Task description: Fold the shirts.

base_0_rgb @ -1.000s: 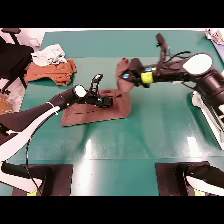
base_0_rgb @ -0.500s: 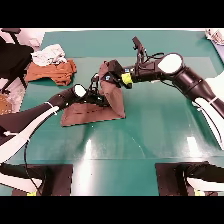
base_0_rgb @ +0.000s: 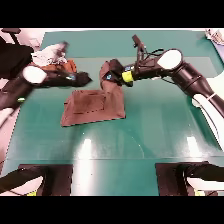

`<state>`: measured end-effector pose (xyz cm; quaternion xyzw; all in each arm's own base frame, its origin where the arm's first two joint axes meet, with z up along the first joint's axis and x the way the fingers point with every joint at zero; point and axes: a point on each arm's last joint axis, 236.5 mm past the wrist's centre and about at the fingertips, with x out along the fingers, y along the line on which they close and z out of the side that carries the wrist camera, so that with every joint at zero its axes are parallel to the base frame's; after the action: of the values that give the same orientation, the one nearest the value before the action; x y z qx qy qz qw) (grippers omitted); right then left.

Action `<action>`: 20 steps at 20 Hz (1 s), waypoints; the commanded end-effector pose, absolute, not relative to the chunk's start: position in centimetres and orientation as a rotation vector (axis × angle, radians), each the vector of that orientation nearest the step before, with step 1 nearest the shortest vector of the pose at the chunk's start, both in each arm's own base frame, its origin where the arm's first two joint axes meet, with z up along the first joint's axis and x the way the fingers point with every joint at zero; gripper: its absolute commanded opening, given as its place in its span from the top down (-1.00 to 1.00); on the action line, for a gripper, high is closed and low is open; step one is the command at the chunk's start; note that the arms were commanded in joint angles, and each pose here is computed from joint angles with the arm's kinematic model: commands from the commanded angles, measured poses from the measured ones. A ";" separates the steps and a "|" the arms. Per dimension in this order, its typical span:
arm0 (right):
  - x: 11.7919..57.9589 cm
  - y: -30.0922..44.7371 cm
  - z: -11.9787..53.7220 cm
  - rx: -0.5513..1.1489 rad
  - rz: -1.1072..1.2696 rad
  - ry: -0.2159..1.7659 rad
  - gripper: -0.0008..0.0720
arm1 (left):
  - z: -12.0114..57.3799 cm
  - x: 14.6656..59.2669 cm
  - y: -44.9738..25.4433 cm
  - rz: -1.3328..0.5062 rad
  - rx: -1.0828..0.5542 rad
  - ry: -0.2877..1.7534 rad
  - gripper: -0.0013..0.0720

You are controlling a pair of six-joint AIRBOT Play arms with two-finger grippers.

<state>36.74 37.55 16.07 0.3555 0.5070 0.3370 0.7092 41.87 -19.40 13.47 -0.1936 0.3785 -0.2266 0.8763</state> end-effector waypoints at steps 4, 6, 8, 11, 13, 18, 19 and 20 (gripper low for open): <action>35.6 47.1 10.8 0.916 0.740 1.140 0.91 | 18.7 35.8 -6.2 -0.154 -0.439 0.784 0.65; 36.5 50.2 7.6 1.012 0.700 1.116 0.45 | 18.8 33.8 -6.3 -0.159 -0.439 0.828 0.65; 35.8 53.6 4.3 1.069 0.711 1.173 0.10 | 18.2 32.1 -7.3 -0.189 -0.460 0.899 0.65; 33.6 57.8 3.4 0.993 0.896 1.243 0.10 | 17.4 30.8 -8.0 -0.211 -0.463 0.968 0.65; 33.3 56.8 4.1 0.814 1.020 1.255 0.10 | 17.0 30.2 -8.0 -0.213 -0.458 0.996 0.65; 39.9 34.6 0.9 0.027 0.542 1.389 -0.03 | 16.9 30.1 -8.1 -0.214 -0.457 1.003 0.65; 41.2 30.5 1.9 -0.028 0.468 1.376 -0.46 | 16.9 30.1 -8.1 -0.215 -0.457 1.004 0.65; 41.8 28.2 2.6 -0.022 0.461 1.367 -0.68 | 16.9 30.1 -8.1 -0.215 -0.456 1.004 0.65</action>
<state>38.96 41.17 2.95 0.1158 0.5960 0.3412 0.7176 30.36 -8.00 17.02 -0.2170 0.4709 -0.1009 0.8491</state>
